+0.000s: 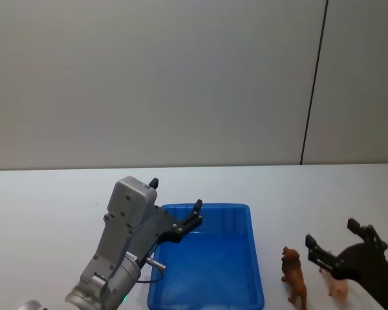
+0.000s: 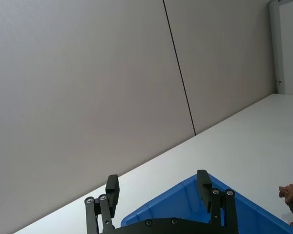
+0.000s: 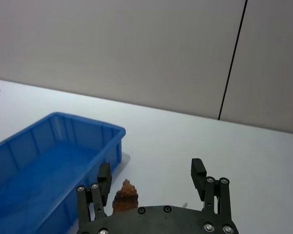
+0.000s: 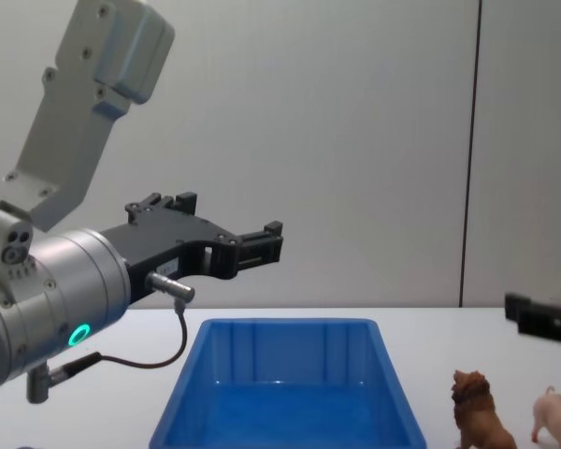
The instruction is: Pick up the two dolls from the table and place them into the box.
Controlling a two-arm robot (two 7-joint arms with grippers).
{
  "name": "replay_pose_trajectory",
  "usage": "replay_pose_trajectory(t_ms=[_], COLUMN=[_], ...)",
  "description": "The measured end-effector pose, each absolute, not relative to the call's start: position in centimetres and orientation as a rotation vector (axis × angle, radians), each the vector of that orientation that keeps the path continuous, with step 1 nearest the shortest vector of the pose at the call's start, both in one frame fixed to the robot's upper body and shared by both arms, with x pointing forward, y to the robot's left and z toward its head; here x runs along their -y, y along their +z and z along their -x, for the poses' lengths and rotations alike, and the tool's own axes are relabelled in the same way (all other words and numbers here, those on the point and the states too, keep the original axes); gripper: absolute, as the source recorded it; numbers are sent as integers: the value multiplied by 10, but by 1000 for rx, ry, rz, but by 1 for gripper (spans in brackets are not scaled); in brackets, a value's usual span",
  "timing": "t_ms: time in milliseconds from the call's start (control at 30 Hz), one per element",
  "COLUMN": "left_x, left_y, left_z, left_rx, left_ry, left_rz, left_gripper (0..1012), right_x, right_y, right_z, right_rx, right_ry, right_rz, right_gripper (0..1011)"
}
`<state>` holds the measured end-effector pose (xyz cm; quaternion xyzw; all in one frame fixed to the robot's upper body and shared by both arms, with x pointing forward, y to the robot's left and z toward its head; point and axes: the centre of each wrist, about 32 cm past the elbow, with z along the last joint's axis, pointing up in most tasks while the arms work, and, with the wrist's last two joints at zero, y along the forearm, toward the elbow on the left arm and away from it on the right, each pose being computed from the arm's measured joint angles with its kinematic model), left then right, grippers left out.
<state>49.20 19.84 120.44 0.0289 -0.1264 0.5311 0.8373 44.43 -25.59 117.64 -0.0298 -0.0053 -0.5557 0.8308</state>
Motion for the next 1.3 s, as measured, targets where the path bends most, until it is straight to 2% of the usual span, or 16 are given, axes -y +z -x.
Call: replay_pose_trajectory(t_ms=[667, 1300], left_x=[-198, -198], left_y=[1204, 1204], left_z=[-492, -492], left_rx=[268, 268], left_ry=[1124, 1124], left_rz=[-61, -61], left_gripper=[1002, 1002], right_x=[277, 278], right_y=[1153, 1136], right_z=[-447, -454], right_rx=[-120, -216], right_ry=[-1154, -1160], right_rz=[216, 285], right_gripper=[1001, 1001])
